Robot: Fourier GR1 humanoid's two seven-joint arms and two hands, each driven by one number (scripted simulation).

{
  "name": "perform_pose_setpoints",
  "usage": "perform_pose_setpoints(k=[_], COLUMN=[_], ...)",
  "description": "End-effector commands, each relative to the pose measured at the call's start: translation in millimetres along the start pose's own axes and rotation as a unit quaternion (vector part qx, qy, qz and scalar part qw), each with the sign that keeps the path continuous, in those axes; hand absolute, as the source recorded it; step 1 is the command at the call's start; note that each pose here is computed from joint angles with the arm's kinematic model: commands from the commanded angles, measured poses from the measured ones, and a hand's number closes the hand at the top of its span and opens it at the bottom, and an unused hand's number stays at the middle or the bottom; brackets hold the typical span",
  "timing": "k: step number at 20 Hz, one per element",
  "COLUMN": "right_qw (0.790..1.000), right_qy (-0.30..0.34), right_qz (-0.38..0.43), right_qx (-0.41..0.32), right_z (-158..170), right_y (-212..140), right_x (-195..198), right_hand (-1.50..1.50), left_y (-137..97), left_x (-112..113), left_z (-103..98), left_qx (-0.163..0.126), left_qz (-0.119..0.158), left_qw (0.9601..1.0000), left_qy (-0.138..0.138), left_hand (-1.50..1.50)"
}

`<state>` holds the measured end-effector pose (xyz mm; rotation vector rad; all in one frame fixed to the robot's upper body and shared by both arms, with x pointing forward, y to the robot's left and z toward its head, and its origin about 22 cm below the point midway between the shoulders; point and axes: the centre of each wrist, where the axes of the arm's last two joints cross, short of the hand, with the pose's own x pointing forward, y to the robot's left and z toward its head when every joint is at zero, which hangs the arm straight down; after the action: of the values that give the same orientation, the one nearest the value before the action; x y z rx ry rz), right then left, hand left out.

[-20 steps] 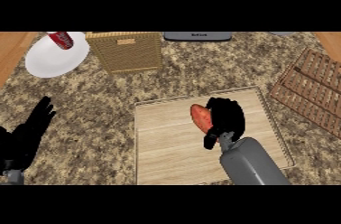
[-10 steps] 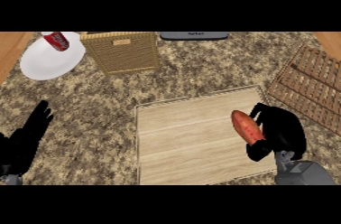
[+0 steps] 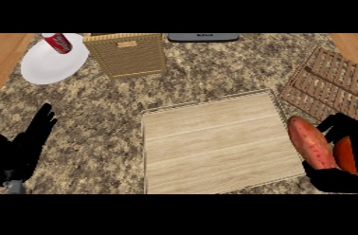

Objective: Pick the sweet potato from the tray and place it in the tiered shelf

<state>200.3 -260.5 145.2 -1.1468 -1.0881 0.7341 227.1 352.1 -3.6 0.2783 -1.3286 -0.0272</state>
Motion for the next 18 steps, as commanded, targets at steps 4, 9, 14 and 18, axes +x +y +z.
perform_pose_setpoints(k=[4,9,14,18], right_qw=[0.99,0.98,0.974,0.97], right_qy=[0.005,-0.013,-0.028,-0.018], right_qz=[-0.131,-0.179,-0.182,-0.173], right_qx=[-0.053,-0.085,-0.128,-0.172], right_z=[61.1,68.5,63.4,59.2], right_y=[-60.4,-88.3,-114.2,-143.5], right_x=[-5.6,-4.5,-1.2,-4.4], right_hand=[1.5,1.5,1.5,1.5], left_y=[5.5,-3.3,-0.4,0.7], left_x=[7.8,-11.5,0.1,-6.6], left_z=[5.2,1.9,-2.8,4.8], left_qx=[-0.001,0.019,0.007,0.001], left_qz=[0.0,-0.001,0.002,-0.006], left_qw=[1.0,0.9998,1.0,1.0], left_qy=[0.003,0.008,-0.001,0.006], left_hand=[0.0,0.0,0.0,0.0])
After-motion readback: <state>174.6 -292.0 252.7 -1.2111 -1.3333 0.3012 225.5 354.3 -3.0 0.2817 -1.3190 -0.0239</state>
